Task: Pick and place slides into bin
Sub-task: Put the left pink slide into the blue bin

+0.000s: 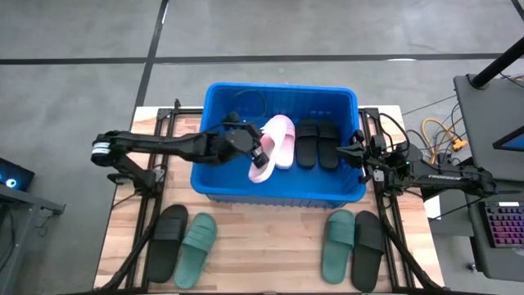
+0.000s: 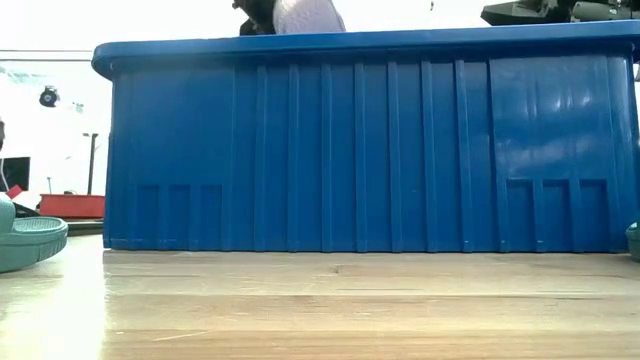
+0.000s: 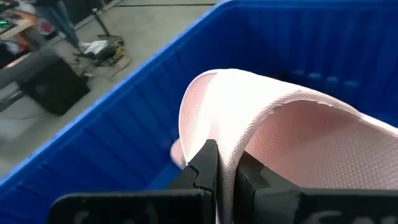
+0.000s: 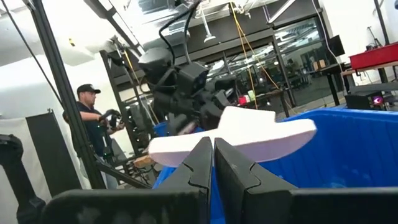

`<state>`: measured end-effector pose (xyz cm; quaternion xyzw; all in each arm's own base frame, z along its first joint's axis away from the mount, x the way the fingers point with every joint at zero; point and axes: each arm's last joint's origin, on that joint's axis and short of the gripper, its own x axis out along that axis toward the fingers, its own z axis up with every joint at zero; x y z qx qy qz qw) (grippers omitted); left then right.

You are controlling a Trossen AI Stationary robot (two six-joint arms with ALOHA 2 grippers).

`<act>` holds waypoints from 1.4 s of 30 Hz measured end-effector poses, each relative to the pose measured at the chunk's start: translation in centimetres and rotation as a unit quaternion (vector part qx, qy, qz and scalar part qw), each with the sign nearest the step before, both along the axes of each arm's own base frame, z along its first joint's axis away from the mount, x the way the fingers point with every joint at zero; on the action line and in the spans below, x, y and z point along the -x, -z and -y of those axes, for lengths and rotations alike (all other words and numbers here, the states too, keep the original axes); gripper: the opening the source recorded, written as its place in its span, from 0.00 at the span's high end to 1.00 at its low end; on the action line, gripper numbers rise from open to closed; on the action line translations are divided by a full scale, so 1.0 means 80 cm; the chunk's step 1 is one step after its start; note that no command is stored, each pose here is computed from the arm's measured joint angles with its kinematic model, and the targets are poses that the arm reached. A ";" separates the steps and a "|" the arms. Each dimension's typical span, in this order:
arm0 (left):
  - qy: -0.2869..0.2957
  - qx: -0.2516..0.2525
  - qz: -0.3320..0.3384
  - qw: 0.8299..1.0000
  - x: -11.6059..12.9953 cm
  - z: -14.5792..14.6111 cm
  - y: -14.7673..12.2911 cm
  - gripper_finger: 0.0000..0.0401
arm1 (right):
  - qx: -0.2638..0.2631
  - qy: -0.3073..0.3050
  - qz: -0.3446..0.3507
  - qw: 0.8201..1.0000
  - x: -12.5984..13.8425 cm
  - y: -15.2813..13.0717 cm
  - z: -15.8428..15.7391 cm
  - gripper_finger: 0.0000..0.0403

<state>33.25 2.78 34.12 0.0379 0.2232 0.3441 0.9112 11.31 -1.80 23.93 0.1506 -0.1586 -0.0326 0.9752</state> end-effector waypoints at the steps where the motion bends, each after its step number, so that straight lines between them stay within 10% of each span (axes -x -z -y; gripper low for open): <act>1: -0.012 -0.007 -0.004 1.000 -0.003 -0.002 0.003 1.00 | 0.000 0.000 0.000 1.000 0.000 0.000 0.000 0.98; 10: -0.071 -0.120 -0.125 0.982 -0.021 -0.014 0.033 1.00 | 0.000 0.000 0.000 1.000 0.000 0.000 0.000 0.98; 42: -0.106 -0.147 -0.319 0.930 -0.058 -0.071 0.147 1.00 | -0.001 -0.004 -0.012 1.000 -0.001 0.003 0.000 0.98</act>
